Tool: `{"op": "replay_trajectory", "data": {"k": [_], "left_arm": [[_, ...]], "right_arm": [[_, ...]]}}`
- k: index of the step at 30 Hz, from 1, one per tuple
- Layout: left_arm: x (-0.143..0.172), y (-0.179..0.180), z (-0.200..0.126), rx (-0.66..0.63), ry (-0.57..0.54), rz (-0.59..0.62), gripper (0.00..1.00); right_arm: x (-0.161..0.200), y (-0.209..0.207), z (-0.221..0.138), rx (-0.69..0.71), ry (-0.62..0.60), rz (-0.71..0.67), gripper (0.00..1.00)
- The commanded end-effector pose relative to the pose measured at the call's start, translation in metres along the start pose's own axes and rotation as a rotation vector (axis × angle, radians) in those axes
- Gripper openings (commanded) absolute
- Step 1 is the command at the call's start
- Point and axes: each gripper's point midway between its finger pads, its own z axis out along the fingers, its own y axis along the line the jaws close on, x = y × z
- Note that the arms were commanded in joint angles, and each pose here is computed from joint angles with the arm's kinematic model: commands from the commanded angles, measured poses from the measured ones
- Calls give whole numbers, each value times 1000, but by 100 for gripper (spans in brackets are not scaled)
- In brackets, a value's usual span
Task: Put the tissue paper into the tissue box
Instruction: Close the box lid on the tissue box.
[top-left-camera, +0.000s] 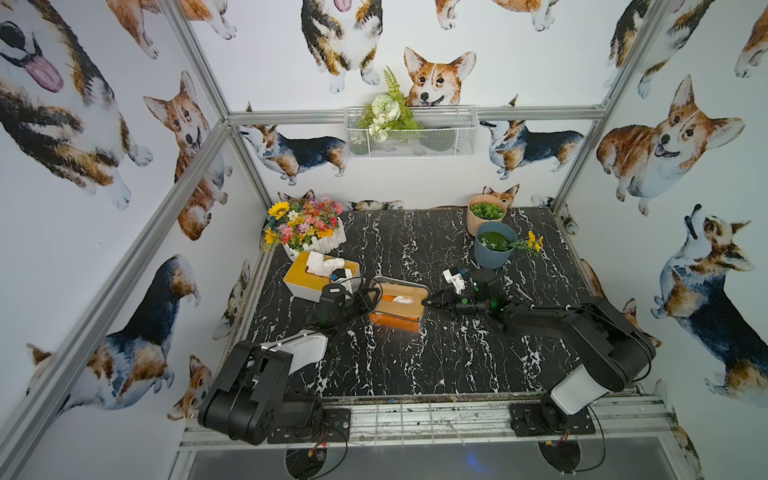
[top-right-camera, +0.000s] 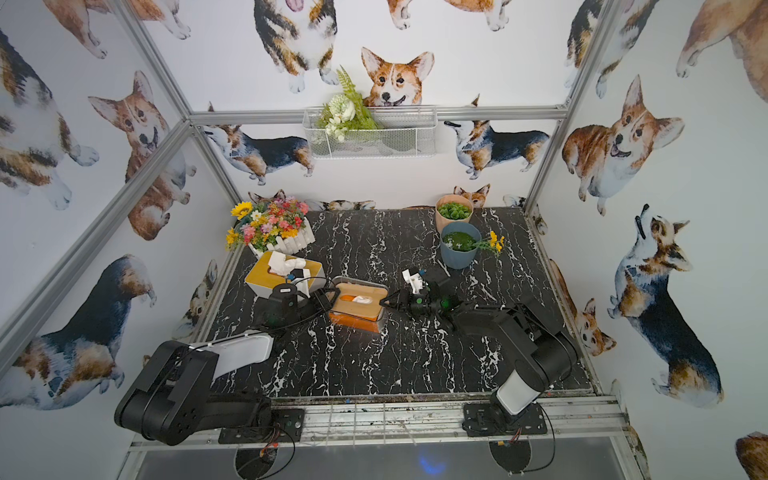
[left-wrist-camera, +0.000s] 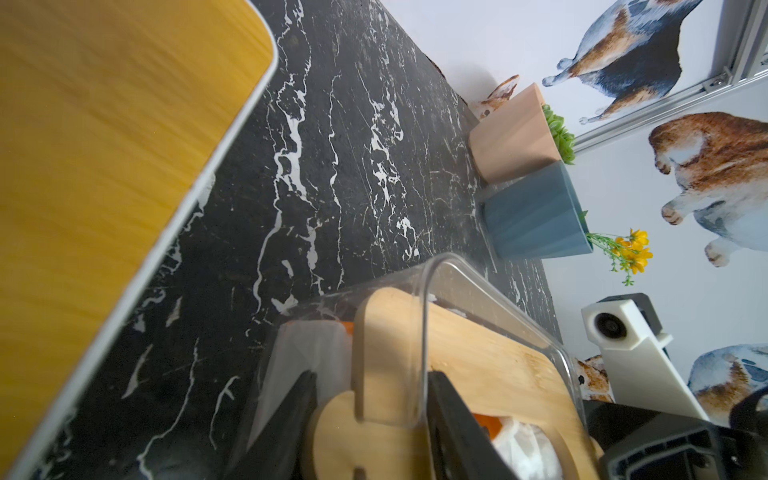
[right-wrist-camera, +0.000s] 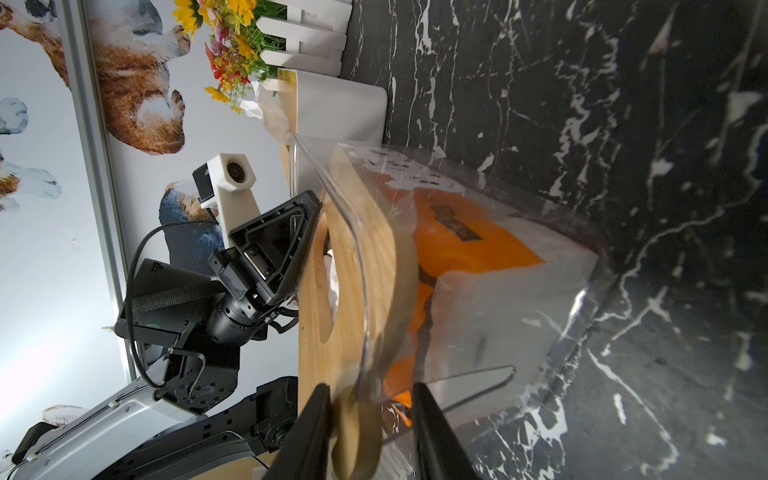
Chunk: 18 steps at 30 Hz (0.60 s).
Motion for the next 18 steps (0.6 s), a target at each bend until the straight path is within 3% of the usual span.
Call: {"op": "replay_trajectory", "data": {"k": [1, 18], "left_arm": [[47, -28, -5, 153, 239, 14, 46], [52, -29, -1, 157, 246, -1, 46]], "right_arm": [[29, -19, 4, 74, 116, 47, 34], [33, -19, 19, 53, 134, 88, 37]]}}
